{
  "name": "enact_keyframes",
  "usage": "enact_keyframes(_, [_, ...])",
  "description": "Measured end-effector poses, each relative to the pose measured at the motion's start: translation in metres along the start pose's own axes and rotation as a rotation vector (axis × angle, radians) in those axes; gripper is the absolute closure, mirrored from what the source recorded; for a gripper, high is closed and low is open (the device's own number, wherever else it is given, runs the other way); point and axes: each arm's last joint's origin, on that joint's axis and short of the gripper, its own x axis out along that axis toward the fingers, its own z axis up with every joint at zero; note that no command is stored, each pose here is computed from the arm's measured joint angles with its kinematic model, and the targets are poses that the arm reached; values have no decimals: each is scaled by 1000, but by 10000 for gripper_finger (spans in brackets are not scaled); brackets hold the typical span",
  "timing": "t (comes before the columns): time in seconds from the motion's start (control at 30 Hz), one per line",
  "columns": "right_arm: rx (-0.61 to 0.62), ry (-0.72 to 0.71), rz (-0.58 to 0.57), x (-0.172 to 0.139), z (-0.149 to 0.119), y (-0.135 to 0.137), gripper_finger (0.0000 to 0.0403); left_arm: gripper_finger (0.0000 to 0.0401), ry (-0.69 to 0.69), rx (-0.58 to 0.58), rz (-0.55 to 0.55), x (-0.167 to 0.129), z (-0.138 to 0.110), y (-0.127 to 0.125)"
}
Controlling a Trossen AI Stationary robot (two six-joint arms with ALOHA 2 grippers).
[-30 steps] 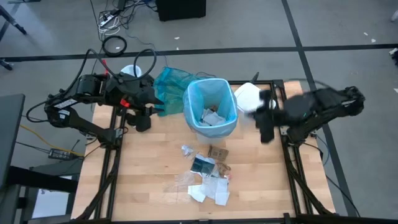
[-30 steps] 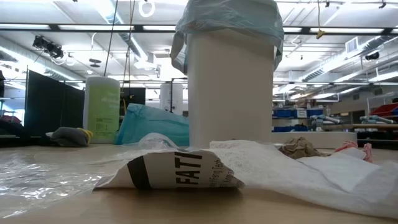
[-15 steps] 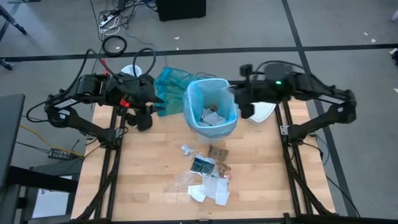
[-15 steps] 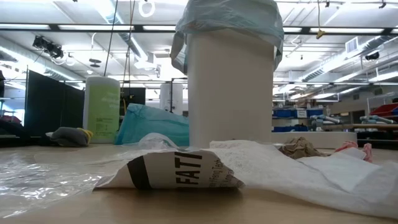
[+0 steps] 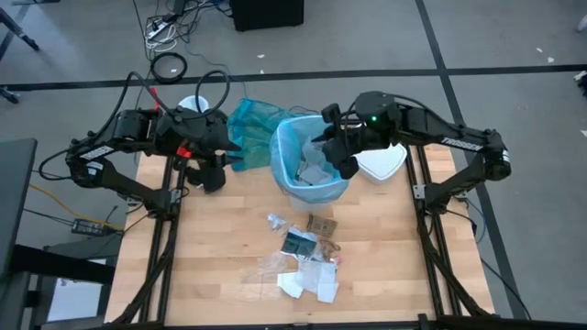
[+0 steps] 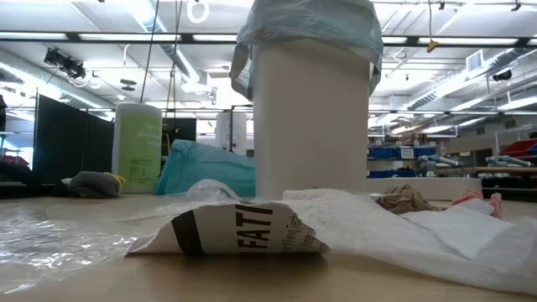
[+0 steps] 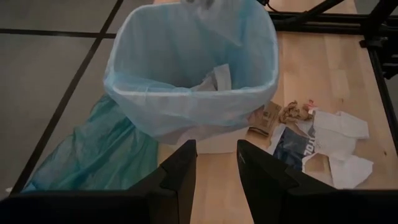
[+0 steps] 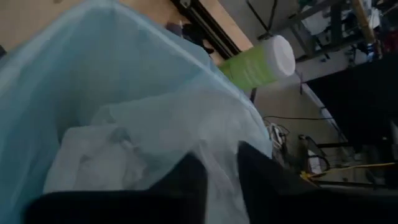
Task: Place trash/remove bag and relplace
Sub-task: Put the clear plastic into the white trash bin
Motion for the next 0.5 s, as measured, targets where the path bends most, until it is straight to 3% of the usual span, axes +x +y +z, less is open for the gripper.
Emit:
enact_keyframes(0.27, [-65,-46,-31,-23,6,-3,169,275,38,-35,0,17,-7,-3])
enact_keyframes(0.37, [-115,-110,-45,-49,12,-5,151,275,129,-27,-56,39,-20,-9])
enact_keyframes(0.5, [-93,-220,-44,-97,20,-8,153,275,194,-78,-182,84,-44,-20])
